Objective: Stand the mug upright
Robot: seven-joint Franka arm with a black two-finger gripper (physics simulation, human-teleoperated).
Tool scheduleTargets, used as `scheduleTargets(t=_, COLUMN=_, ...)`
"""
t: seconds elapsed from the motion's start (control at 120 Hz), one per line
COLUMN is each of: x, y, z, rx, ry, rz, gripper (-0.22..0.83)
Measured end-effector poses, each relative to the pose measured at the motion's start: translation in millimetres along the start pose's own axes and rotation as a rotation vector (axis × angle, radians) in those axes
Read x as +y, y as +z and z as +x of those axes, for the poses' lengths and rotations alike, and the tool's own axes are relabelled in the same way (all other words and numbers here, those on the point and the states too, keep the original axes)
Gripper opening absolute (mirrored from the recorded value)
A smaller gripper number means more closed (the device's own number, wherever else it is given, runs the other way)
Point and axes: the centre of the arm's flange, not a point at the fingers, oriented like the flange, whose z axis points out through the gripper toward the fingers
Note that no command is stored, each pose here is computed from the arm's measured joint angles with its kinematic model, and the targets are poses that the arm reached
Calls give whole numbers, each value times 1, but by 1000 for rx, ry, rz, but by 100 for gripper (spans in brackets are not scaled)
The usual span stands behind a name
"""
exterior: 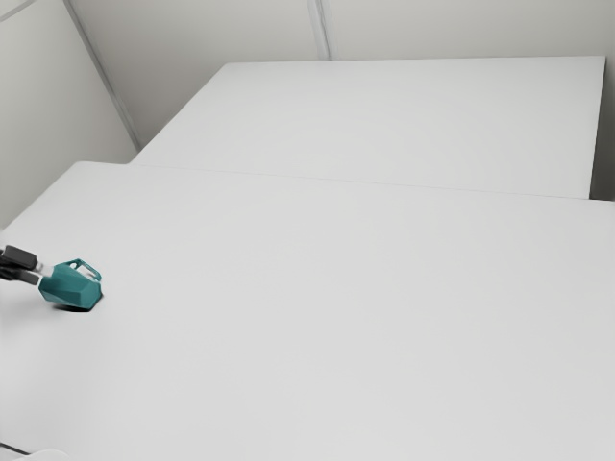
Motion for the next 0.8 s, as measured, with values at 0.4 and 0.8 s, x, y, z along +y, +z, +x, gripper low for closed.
scheduleTargets(t=0.4, x=-3, y=21, z=10, rx=4, ry=19, rz=-41, gripper=60)
scheduleTargets(t=0.8, x=4, y=48, z=17, rx=-11, ry=37, rz=-92, gripper=60)
